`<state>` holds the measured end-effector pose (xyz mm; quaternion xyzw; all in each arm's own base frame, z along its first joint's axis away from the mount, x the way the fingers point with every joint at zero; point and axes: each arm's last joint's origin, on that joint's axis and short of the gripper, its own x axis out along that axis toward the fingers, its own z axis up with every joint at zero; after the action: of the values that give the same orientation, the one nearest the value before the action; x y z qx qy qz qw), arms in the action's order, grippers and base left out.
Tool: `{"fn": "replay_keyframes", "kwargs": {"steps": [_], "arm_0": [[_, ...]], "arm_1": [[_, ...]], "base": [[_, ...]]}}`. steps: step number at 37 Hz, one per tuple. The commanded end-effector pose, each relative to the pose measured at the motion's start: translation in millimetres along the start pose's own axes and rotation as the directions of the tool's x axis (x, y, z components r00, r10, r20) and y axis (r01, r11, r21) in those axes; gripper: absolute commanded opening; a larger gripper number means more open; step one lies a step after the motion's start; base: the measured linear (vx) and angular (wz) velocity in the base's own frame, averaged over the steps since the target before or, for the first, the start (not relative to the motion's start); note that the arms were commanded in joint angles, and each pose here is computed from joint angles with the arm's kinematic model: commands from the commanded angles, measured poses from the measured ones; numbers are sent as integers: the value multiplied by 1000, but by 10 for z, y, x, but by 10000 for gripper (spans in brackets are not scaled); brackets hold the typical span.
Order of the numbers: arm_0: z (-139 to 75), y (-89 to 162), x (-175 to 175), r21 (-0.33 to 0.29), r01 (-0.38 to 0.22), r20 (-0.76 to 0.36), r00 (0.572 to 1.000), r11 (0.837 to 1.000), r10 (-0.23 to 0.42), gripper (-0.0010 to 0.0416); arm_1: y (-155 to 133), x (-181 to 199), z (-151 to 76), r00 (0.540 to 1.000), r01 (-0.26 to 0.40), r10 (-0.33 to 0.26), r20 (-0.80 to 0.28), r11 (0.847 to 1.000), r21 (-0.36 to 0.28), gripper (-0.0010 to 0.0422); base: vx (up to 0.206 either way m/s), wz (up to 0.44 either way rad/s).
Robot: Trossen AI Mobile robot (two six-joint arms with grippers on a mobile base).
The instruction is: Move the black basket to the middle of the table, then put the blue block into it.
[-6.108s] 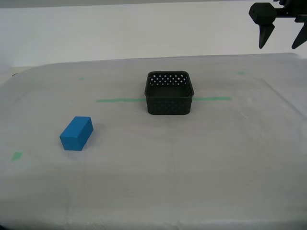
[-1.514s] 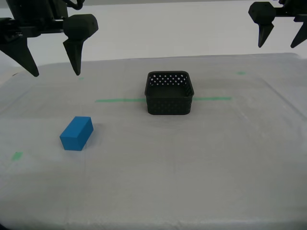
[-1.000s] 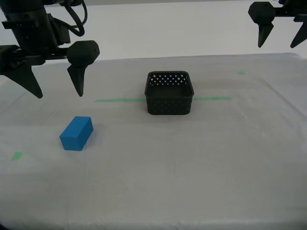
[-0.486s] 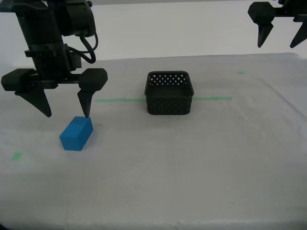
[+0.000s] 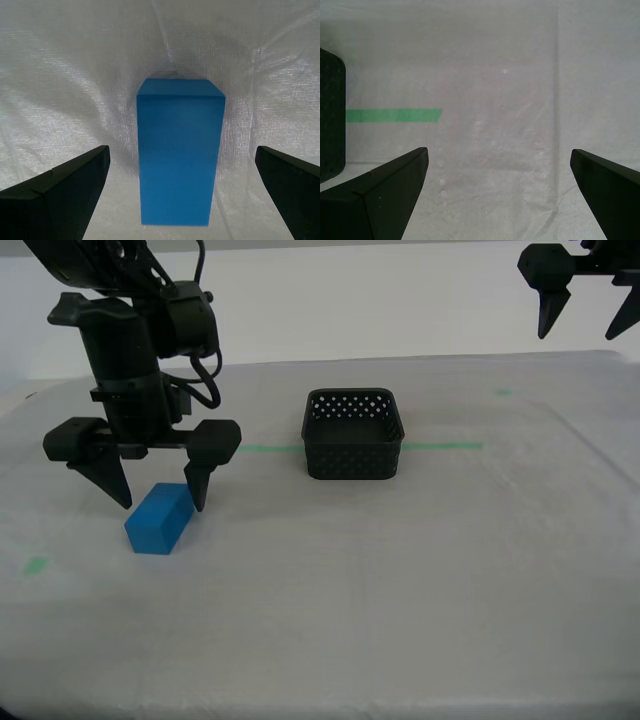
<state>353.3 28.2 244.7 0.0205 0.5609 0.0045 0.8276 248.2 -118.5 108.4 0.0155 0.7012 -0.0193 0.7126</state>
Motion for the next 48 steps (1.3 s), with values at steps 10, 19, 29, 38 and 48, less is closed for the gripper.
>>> {"fn": "replay_keyframes", "kwargs": {"steps": [10,19,29,38,48], "arm_0": [[7,4,-2,0,-2,7,1000,1000,2,398],[11,4,-2,0,-3,11,1000,1000,3,398],[17,5,-2,0,-3,18,1000,1000,3,398],[20,5,-2,0,-4,20,1000,1000,4,398],[20,5,-2,0,-4,21,1000,1000,4,399]], "arm_1": [[0,117,19,1000,9,-10,22,1000,21,401],[18,179,-3,998,22,-23,53,1000,18,401],[48,216,-41,999,18,-19,43,1000,13,400],[55,216,-34,999,20,-20,47,1000,10,400],[60,219,-35,999,20,-20,47,1000,8,372]], "base": [[0,0],[0,0],[0,0],[0,0],[0,0]]}}
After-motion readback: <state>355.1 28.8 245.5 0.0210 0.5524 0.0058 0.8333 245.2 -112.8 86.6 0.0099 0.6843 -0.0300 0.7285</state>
